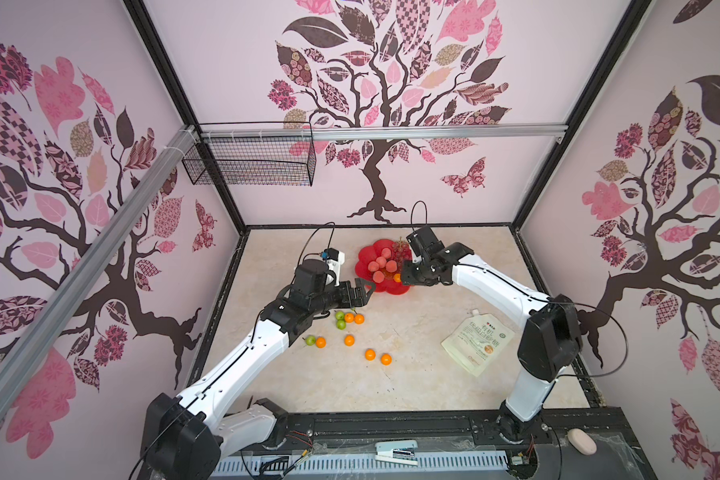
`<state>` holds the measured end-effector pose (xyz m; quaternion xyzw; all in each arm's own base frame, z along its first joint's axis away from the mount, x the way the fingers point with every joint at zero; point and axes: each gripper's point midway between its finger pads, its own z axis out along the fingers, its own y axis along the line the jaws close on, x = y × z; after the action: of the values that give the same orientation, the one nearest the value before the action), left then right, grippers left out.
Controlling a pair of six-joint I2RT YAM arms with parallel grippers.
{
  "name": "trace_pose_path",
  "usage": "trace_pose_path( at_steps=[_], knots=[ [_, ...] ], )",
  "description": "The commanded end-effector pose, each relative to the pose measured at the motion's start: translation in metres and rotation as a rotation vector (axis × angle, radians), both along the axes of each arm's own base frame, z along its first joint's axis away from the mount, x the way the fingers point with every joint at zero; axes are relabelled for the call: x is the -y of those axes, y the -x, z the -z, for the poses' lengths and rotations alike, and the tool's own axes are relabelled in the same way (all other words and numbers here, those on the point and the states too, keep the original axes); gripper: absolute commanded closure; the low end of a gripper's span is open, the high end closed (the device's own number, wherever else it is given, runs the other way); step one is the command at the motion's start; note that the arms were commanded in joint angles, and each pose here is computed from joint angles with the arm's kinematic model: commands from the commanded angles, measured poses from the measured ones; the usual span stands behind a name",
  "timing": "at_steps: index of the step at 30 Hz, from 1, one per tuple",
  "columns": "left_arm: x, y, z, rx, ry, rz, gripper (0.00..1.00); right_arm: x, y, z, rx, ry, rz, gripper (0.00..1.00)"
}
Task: Place and organize the fake fruits in the fruit bowl
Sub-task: 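Raise the right gripper and move it over another kumquat near the robot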
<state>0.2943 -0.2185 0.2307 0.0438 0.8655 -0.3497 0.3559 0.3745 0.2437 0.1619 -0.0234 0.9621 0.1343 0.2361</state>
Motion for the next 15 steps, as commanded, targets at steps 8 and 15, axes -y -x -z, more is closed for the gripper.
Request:
trace_pose_path(
  at_steps=[8,15],
  knots=[
    [-0.026,0.057,0.027,-0.005,0.004,-0.049,0.02,-0.033,0.105,0.031,-0.095,-0.006,-0.141,0.50],
    [-0.028,0.091,0.047,-0.028,-0.035,-0.060,0.01,-0.042,0.152,0.062,-0.198,0.014,-0.162,0.51]
  ],
)
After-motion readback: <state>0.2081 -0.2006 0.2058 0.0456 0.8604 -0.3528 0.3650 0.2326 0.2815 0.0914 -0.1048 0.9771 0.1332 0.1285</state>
